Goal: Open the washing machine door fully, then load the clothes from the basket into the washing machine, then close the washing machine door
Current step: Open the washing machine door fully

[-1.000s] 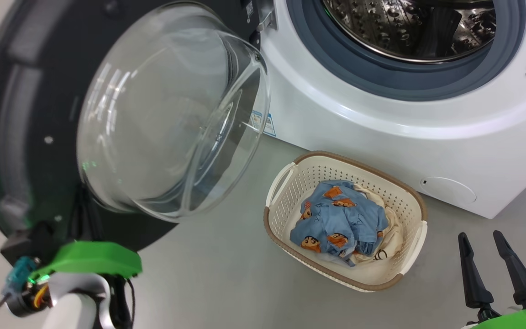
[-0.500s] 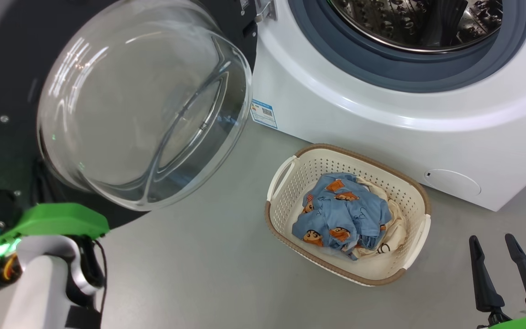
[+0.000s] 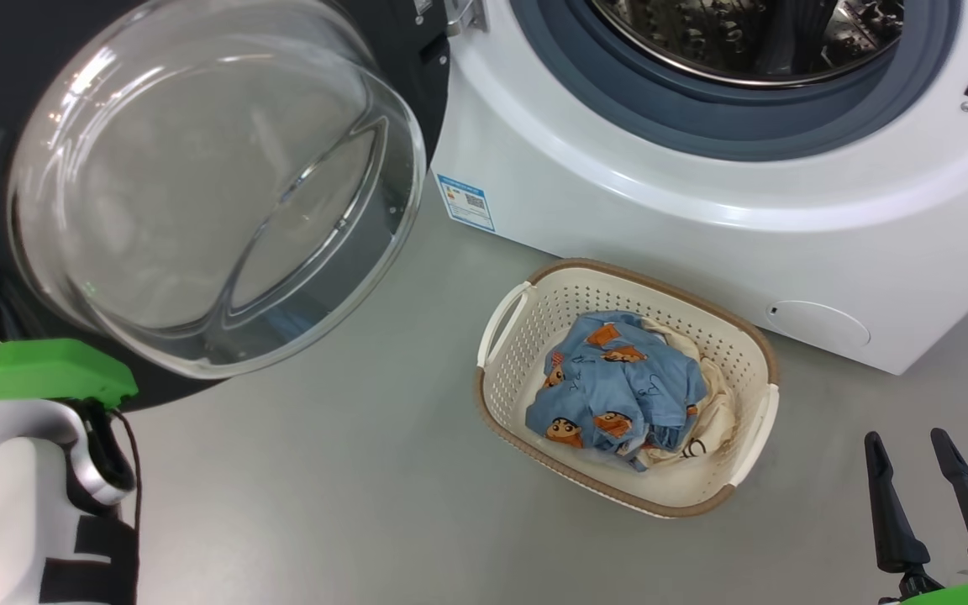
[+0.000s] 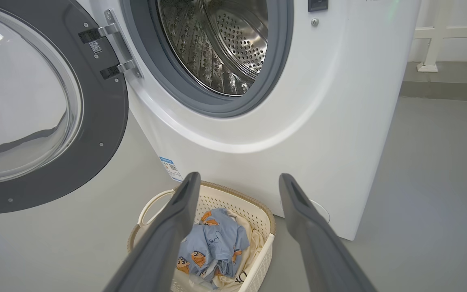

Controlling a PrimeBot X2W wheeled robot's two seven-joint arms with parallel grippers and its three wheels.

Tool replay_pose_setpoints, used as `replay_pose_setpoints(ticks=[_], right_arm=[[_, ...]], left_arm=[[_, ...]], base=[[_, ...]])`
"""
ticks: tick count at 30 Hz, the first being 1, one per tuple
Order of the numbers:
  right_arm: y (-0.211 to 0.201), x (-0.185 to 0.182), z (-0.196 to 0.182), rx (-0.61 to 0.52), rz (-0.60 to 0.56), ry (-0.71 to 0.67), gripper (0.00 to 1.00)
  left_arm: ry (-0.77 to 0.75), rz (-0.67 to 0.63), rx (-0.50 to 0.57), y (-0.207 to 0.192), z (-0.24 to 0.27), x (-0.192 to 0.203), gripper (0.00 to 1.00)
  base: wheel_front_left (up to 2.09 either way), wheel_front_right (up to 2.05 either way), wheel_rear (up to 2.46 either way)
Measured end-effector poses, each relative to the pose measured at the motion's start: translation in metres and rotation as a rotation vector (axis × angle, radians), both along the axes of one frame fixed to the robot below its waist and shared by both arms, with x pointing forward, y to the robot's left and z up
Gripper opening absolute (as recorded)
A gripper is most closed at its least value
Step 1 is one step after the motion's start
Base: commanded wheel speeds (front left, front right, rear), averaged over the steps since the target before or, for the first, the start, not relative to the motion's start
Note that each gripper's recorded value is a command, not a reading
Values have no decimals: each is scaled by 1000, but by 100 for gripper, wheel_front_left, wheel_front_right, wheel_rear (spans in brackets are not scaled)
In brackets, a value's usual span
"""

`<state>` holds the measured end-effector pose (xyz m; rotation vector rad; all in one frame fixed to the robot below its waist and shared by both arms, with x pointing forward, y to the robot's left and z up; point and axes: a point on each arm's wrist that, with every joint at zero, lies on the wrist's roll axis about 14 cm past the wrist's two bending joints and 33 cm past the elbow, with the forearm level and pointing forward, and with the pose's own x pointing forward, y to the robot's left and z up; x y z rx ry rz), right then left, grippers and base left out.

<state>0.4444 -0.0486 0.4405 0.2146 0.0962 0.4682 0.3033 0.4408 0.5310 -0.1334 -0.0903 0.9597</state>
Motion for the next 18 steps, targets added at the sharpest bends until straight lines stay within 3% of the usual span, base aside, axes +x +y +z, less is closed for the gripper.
replay_pose_setpoints(ticks=[18], right_arm=[[-20,-4,-4,-12,-52,13,100]], left_arm=[[89,-21,36,13,-7,19,0]], base=[[0,0,0]])
